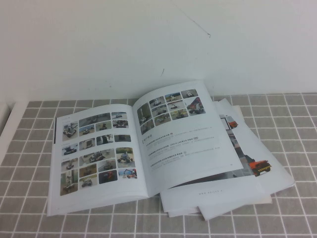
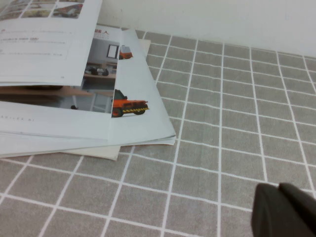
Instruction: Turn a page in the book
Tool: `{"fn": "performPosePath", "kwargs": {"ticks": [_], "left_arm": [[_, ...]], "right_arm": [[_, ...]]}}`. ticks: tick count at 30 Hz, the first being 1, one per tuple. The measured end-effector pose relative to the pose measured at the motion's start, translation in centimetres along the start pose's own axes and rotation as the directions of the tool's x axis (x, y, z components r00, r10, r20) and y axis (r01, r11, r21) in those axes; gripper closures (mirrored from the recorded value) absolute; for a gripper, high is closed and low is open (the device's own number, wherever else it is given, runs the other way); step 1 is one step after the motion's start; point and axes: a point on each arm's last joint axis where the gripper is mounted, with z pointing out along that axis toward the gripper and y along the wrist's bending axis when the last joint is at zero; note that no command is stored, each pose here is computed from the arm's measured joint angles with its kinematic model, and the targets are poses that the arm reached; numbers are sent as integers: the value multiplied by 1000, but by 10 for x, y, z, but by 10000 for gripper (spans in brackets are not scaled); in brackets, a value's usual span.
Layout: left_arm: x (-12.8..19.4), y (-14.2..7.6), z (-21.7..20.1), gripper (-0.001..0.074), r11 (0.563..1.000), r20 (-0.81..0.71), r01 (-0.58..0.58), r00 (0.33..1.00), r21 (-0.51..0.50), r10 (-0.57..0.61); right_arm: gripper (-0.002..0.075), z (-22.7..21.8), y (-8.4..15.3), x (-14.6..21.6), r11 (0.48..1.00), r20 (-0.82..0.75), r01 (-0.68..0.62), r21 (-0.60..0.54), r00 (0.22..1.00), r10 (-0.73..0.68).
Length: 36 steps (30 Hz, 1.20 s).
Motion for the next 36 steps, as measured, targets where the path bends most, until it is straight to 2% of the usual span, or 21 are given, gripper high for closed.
{"fn": "performPosePath", "kwargs": {"ticks": [29,36], "left_arm": [[0,0,0,738,1000,0,-8,1000,1,8],[-3,-1,0,738,999,43,44,998,11,-45]], "right_arm": [[729,0,-1,-1,1000,20,-8,6,1000,8],[729,1,-2,-4,1000,60,-16,25,998,14]]}}
